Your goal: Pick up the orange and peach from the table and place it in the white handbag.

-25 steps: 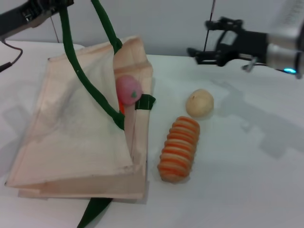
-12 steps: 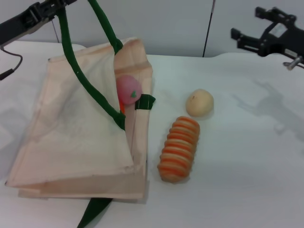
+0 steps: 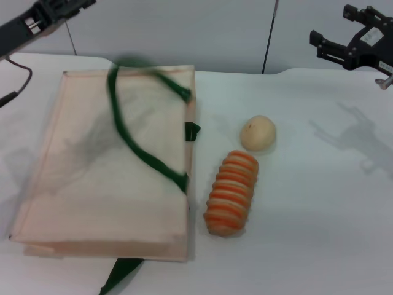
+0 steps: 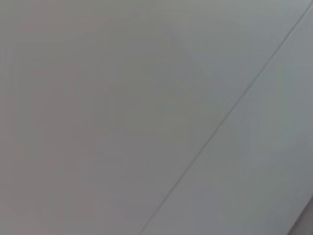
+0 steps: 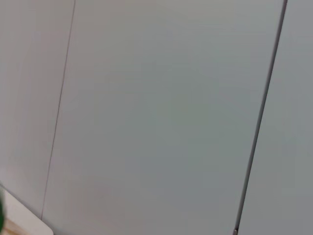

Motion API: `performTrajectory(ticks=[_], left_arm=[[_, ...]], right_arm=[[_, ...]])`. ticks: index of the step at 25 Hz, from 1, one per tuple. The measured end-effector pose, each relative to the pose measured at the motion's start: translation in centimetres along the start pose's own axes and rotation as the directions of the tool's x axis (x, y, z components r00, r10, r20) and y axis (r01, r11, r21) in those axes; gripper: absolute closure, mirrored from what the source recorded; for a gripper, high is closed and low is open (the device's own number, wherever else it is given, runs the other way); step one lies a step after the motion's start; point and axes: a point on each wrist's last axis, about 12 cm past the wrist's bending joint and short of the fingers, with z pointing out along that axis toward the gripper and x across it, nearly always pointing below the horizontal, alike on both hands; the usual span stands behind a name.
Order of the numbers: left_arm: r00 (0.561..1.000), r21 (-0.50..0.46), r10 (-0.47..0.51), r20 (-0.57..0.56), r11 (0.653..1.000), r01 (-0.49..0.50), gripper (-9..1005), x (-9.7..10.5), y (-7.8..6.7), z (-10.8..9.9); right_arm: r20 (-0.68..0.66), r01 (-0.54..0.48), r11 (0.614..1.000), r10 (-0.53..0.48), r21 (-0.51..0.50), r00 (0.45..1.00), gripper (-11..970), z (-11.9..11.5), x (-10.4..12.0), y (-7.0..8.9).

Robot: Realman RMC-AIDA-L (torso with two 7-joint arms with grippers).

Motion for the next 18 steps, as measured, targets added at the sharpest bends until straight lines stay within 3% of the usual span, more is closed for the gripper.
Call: performTrajectory(ticks=[4,12,18], left_arm=[[1.000,-0.006,0.008,-0.029,1.000,-0.008,108,0.3,0.1,0.1],[0.998,-0.028,0.035,0.054,0.999,-0.034,109,0.3,0.2,-1.1],[0.969,-0.135,0.190,0.158,0.976,-0.170,110,1.4,0.9,-1.4]], right_arm=[[0.001,-0.002,1.000,0.002,0.001,1.000,66,0.0,0.0,0.0],[0.009,-0.021,0.999,0.021,0.031,1.000,66,-0.3,0.2,-0.3],[0.106,-0.084,0.981,0.067,0.173,0.992,65,-1.5,0.8,-0.7]])
